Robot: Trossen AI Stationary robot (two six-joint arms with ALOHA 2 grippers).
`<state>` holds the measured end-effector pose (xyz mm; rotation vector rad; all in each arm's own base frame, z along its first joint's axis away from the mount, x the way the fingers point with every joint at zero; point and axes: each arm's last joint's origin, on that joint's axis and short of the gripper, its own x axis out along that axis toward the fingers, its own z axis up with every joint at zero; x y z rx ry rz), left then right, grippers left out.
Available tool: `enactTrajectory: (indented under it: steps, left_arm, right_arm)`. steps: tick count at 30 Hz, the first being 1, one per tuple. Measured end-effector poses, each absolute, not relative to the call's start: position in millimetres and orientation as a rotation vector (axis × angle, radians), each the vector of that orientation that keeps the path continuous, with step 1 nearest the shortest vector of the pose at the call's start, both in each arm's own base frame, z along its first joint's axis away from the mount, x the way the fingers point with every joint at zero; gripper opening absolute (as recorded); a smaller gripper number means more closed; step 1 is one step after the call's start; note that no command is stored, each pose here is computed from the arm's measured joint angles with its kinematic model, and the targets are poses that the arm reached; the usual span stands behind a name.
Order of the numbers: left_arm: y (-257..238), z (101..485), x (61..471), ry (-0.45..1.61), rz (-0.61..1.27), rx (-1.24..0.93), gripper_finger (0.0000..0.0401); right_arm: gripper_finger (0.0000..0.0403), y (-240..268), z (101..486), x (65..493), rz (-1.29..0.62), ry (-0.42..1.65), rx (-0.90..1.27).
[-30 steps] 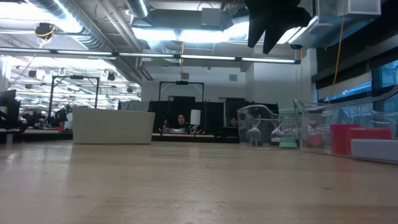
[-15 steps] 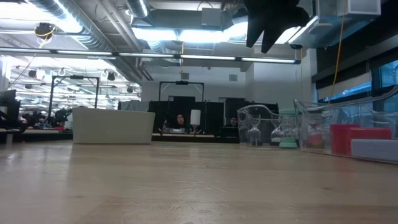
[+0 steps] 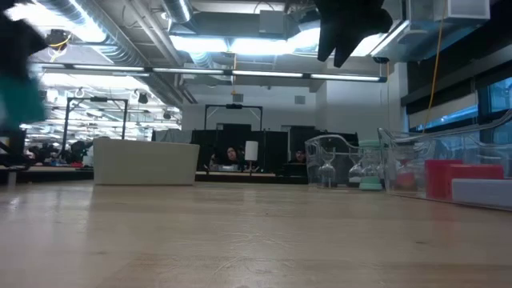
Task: Pick & Place Office items
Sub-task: Put the blue digital clock into the gray bin
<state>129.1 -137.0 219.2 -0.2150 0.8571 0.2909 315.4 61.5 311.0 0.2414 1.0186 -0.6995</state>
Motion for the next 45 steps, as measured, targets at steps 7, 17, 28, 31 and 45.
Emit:
enactTrajectory:
  steps: [7, 17, 28, 31, 45]
  left_arm:
    - [-97, 246, 137, 0.636, 0.424, -0.148, 0.0059]
    - [-39, 268, 143, 0.503, 0.748, 0.067, 0.0059]
    - [31, 259, 155, 0.690, 1.040, -0.109, 0.0059]
    - [50, 254, 160, 0.746, 1.055, -0.156, 0.0059]
    - [114, 211, 187, 0.997, 0.973, -0.290, 0.0064]
  right_arm:
    - [0.0263, 61, 311, 315, -0.684, 1.028, 0.216]
    - [0.0263, 61, 311, 315, -0.673, 1.035, 0.197]
    - [0.0263, 61, 311, 315, -0.672, 1.035, 0.183]
    - [0.0263, 61, 311, 316, -0.671, 1.034, 0.183]
    - [0.0263, 61, 311, 316, -0.672, 1.029, 0.188]
